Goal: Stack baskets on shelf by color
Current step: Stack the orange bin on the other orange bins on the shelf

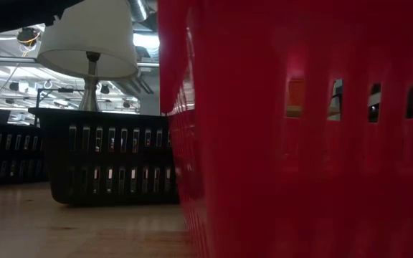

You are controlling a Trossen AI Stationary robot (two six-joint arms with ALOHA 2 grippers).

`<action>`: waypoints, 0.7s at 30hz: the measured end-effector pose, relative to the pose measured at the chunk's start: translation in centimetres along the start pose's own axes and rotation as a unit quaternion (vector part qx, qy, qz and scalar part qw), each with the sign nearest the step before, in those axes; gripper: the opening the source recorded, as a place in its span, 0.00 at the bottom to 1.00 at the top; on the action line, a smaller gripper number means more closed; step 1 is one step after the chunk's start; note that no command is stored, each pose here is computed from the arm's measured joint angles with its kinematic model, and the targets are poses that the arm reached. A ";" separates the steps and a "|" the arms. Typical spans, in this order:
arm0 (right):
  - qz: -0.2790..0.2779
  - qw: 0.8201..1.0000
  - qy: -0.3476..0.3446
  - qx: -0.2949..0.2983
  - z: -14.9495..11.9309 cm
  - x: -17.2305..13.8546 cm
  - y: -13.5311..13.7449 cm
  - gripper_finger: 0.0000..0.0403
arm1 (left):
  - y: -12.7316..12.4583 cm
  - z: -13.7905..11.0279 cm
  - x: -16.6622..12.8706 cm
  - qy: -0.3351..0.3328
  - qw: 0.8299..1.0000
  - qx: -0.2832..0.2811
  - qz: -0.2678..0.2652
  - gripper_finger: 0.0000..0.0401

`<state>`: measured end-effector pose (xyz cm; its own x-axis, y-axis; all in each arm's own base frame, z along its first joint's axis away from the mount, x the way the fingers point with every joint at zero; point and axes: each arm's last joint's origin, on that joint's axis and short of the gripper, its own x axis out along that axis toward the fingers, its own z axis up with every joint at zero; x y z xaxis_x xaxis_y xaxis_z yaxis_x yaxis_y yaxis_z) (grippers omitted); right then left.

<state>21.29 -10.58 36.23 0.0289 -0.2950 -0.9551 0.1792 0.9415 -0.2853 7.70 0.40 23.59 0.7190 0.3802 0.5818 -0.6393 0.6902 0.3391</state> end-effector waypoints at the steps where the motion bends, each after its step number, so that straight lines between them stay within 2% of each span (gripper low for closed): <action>1: 0.000 1.000 0.001 0.000 0.0 0.1 0.0 0.00 | 0.0 0.0 0.0 0.000 1.000 0.000 0.000 0.00; 9: -0.013 1.000 0.004 -0.006 0.1 0.4 0.0 0.01 | 0.0 0.0 0.0 0.000 1.000 -0.001 0.000 0.00; 21: -0.014 1.000 0.012 -0.011 -0.2 0.6 -0.7 0.12 | 0.0 0.0 0.0 0.000 1.000 -0.001 0.000 0.00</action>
<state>20.97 -11.40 35.86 0.0010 -0.3173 -0.9483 0.1581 0.9364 -0.3132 7.70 0.39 23.59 0.7192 0.3799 0.5817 -0.6386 0.6913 0.3380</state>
